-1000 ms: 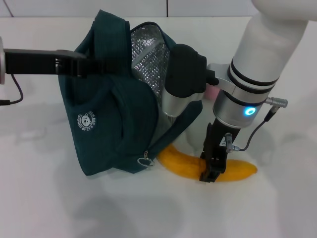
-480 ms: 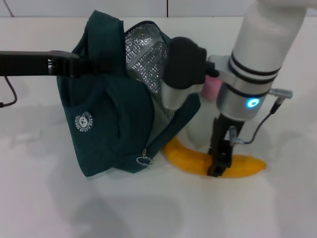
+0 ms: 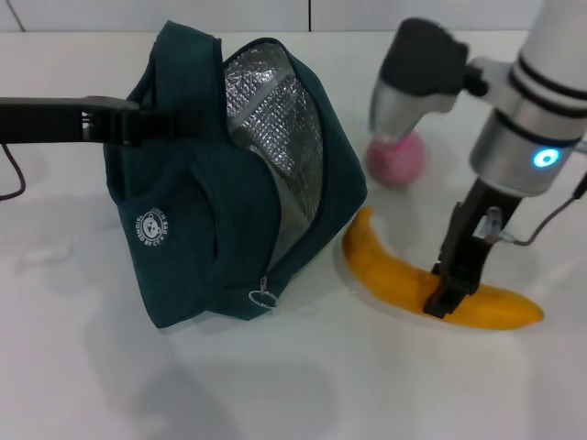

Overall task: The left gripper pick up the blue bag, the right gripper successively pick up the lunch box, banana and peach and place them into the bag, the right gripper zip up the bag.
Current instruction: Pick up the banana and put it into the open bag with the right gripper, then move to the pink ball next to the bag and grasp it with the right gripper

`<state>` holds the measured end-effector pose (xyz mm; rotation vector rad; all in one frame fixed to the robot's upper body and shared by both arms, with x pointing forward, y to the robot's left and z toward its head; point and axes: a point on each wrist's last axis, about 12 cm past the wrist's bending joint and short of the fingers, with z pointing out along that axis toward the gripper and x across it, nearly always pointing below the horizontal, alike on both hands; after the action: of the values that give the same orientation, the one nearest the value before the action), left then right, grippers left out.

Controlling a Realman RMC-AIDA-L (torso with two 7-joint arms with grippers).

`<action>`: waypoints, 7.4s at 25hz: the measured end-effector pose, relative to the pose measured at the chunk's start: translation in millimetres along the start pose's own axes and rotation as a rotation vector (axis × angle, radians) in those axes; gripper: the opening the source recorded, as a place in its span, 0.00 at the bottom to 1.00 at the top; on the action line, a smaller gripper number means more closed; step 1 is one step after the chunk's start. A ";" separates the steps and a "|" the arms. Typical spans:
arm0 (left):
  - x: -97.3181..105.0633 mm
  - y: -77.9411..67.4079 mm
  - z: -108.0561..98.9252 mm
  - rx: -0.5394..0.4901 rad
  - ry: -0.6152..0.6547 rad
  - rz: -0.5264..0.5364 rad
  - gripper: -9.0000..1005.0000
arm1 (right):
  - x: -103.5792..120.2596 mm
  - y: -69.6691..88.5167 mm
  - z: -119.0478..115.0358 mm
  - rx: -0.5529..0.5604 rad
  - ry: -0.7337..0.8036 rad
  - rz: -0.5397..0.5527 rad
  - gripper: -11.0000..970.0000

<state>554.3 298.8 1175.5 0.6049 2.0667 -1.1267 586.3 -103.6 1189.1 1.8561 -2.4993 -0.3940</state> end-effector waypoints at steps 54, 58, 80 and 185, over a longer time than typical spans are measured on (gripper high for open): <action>-1.4 -1.5 1.5 0.013 -0.007 0.003 0.04 | -6.2 -17.7 -46.9 0.219 -1.132 -0.423 0.42; -0.4 -1.6 1.8 0.013 -0.008 0.000 0.04 | -1.8 -23.8 -37.1 0.238 -1.129 -0.418 0.42; 0.4 -1.5 2.1 0.013 -0.009 -0.003 0.04 | -2.2 -37.6 -8.5 0.299 -1.078 -0.390 0.42; 22.5 1.3 -6.8 0.024 -0.066 -0.043 0.04 | 84.6 -95.6 58.2 0.376 -0.778 0.187 0.87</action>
<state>538.2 306.8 1160.4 0.5299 2.0219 -1.1816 642.1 -197.6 1101.1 1.7870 -3.4286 -0.8210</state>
